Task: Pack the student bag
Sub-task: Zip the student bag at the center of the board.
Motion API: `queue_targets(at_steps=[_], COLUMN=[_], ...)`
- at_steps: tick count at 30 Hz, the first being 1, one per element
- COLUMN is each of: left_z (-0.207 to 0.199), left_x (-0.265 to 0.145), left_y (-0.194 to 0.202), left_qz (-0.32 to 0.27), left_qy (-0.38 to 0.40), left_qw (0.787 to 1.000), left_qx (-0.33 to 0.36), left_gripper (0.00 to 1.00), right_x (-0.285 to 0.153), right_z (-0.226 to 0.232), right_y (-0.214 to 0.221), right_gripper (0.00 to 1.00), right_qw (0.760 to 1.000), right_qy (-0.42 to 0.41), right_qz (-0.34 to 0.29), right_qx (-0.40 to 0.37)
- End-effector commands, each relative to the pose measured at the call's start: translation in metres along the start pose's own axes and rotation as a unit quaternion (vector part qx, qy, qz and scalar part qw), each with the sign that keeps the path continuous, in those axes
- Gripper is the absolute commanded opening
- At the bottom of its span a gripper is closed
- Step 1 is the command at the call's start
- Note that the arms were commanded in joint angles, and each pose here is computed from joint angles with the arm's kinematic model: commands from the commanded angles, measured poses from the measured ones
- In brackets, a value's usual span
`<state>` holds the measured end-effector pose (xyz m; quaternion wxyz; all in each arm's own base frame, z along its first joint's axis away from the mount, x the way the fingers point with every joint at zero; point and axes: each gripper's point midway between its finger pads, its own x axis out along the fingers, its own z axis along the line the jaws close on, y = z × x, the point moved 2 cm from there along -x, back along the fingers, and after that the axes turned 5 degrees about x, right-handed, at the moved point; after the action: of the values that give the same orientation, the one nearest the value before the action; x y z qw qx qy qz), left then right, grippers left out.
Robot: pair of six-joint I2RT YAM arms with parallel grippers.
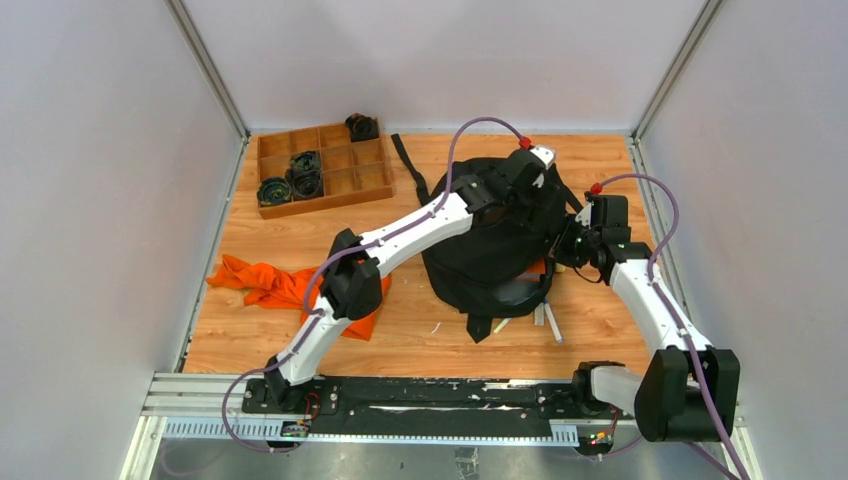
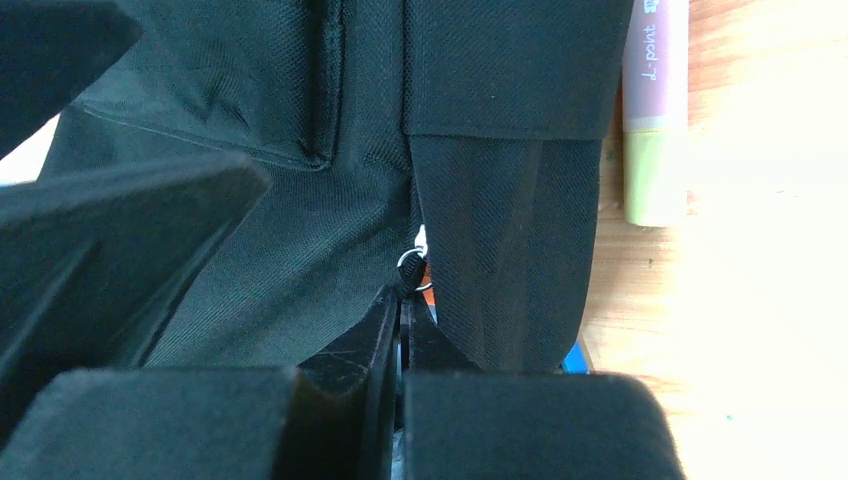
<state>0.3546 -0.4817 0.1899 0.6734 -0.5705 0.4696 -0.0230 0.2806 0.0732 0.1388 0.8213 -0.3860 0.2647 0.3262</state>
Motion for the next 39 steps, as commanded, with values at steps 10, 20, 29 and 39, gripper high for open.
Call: queue_targets(at_steps=[10,20,29,39], left_z=[0.017,0.014,0.023,0.024], left_x=[0.065,0.065,0.063,0.062], left_y=[0.018,-0.015,-0.036,-0.041], left_qz=[-0.013,-0.061,-0.090,-0.097], left_qy=[-0.101,-0.050,-0.049,-0.054], left_qw=[0.994,0.996,0.992,0.991], left_qx=[0.030,-0.038,-0.070,-0.080], left_gripper=[0.17,0.00,0.00,0.00], right_x=[-0.004,-0.028,-0.048,-0.053], right_z=[-0.002,-0.006,0.006,0.062], right_y=[0.004,0.045,0.093,0.122], right_gripper=[0.00,0.00,0.00,0.00], right_qw=[1.000,0.997,0.991,0.976], right_qy=[-0.018,-0.012,-0.055,-0.133], right_qz=[0.014,0.062,0.117,0.172], right_qx=[0.017,0.037,0.038,0.004])
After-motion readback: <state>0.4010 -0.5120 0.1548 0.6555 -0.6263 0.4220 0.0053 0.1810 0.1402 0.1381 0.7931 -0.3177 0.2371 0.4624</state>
